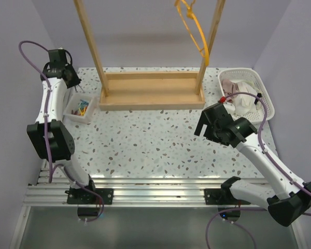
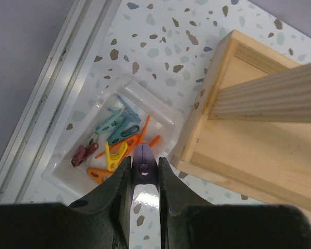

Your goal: Remove the underwear clipped to the hanger

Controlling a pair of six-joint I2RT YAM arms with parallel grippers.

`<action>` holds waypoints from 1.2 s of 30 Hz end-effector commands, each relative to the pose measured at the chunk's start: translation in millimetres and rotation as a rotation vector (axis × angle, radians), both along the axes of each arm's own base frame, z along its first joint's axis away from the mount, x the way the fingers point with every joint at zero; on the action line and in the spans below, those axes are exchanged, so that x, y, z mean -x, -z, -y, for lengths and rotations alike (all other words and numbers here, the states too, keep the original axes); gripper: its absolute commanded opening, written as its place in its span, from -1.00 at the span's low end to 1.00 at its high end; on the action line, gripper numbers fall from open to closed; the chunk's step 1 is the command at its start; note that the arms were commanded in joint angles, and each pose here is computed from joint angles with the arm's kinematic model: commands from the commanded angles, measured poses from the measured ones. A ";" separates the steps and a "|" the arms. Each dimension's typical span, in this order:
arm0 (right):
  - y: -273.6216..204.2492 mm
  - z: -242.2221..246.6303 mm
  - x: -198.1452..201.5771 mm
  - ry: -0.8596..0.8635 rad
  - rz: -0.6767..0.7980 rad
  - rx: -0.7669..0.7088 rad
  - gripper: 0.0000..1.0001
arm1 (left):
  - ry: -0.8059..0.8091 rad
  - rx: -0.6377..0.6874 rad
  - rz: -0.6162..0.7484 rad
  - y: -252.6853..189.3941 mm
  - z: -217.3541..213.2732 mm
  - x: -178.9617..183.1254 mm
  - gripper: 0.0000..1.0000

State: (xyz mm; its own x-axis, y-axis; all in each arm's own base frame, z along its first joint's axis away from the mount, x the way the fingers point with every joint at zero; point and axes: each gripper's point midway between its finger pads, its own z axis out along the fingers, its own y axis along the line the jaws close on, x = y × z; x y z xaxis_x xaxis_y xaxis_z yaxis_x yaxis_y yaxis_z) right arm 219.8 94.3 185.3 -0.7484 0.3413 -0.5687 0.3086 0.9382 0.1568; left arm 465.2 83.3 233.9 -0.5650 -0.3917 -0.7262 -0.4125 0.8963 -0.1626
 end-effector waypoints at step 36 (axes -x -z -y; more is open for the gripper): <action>-140.4 -23.7 -20.4 -0.341 0.344 -0.062 0.97 | 0.693 0.419 0.320 -90.6 210.8 78.9 1.00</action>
